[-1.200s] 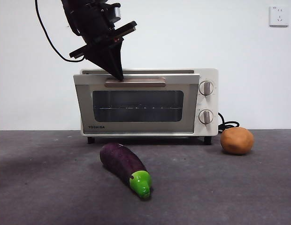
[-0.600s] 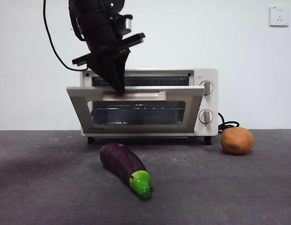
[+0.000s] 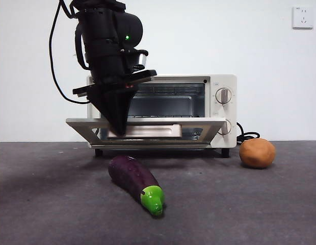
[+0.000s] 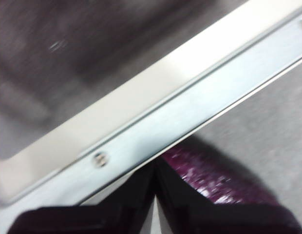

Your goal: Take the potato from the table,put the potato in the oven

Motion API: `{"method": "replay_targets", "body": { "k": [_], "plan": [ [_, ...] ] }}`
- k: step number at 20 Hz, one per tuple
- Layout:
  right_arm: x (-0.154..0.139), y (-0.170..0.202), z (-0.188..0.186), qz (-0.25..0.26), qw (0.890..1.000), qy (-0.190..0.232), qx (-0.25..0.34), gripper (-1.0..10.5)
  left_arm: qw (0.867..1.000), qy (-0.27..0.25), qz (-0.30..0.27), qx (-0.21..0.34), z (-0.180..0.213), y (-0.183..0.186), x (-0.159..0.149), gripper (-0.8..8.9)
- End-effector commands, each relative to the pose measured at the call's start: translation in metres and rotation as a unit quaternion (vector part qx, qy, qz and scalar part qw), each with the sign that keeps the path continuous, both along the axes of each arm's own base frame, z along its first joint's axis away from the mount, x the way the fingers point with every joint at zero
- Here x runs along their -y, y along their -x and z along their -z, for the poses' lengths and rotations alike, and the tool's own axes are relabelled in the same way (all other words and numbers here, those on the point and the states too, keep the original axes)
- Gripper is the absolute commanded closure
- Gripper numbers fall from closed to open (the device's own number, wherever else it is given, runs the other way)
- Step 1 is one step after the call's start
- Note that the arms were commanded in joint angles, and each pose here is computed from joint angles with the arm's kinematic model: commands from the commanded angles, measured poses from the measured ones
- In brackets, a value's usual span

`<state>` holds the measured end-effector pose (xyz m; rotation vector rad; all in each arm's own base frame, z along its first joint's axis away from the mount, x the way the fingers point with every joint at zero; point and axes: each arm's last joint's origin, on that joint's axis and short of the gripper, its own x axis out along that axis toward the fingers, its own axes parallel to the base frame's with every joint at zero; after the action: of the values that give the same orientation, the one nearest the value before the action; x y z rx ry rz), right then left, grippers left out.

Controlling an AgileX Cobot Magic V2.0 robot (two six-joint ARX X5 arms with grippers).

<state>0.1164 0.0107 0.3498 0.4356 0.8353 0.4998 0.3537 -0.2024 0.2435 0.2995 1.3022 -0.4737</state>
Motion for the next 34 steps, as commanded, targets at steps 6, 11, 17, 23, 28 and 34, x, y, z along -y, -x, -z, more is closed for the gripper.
{"method": "replay_targets", "body": {
  "k": [6,11,17,23,28,34],
  "plan": [
    [0.000,0.001,-0.002,-0.008,1.000,0.008,0.011,9.5,1.000,-0.024,-0.012,-0.017,0.016,-0.005,0.000,8.20],
    [0.000,0.001,-0.001,-0.013,1.000,0.012,0.014,9.5,0.999,-0.027,-0.009,-0.036,0.016,-0.001,-0.001,8.20],
    [0.000,0.001,0.003,-0.031,0.999,0.029,0.002,9.5,0.998,0.052,0.019,-0.033,-0.017,0.016,0.005,8.20],
    [0.001,-0.014,0.008,-0.029,0.999,0.022,-0.022,8.7,0.992,0.111,0.057,0.031,-0.093,0.066,-0.007,8.20],
    [0.002,-0.043,0.010,0.015,0.999,-0.016,-0.034,7.5,0.969,0.180,0.079,0.147,-0.180,0.145,-0.047,8.20],
    [-0.013,-0.087,0.015,0.043,0.999,-0.021,-0.013,4.6,0.940,0.202,0.025,0.272,-0.234,0.244,-0.122,8.20]
  ]
}}
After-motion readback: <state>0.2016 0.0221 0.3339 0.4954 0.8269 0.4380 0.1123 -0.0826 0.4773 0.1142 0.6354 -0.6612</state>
